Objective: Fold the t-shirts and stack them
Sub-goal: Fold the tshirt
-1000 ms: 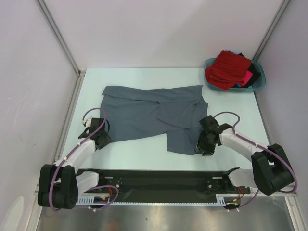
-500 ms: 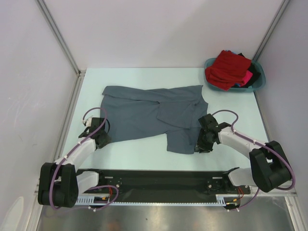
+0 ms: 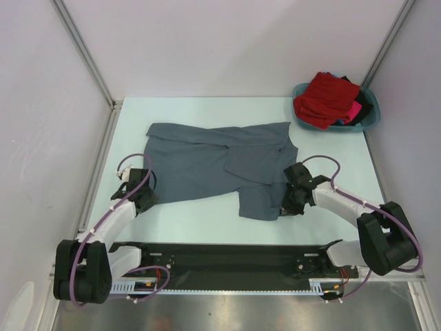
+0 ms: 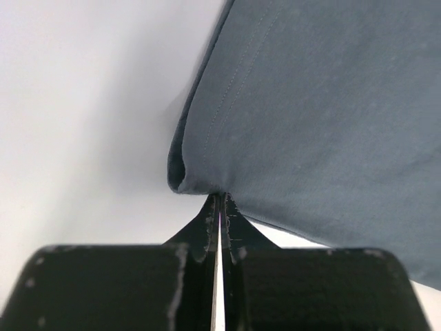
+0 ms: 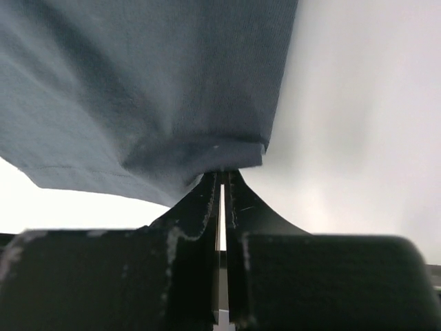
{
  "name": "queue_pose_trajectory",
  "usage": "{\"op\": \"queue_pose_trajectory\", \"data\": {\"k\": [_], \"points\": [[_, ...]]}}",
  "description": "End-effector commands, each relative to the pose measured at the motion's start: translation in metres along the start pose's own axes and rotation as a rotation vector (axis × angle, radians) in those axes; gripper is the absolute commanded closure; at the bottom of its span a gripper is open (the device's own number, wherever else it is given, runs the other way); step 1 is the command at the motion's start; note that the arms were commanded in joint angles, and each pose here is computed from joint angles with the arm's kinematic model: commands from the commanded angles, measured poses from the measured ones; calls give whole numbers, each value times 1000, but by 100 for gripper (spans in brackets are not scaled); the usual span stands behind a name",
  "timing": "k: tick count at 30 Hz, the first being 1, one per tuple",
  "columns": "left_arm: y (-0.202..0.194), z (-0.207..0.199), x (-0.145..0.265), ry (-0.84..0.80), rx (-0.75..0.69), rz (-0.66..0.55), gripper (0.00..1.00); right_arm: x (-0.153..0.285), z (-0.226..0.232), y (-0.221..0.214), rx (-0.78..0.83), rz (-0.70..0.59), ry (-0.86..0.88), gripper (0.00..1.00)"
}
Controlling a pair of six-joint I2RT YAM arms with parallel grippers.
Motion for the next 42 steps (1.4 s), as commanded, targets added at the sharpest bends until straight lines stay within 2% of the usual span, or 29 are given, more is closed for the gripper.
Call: {"op": "queue_pose_trajectory", "data": {"k": [1, 21, 26, 33, 42], "points": [[14, -2, 12, -26, -3, -59, 100, 10, 4, 5, 33, -63, 35, 100], [36, -1, 45, -55, 7, -153, 100, 65, 24, 23, 76, -207, 129, 100], [53, -6, 53, -62, 11, -194, 100, 78, 40, 45, 119, -293, 129, 100], [83, -16, 51, -33, 4, -222, 100, 84, 67, 81, 141, -345, 166, 100], [127, -37, 22, -6, 3, -210, 100, 77, 86, 140, 123, -399, 170, 100]]}}
Point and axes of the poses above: each gripper's point midway between its finger pads, its own x axis back along the fingers, its own z axis along the line the jaws close on, y = z × x, the point moved 9 cm from there along x, back along the fingers, and after that the axes turned 12 degrees about -x, right-handed, at the moved point
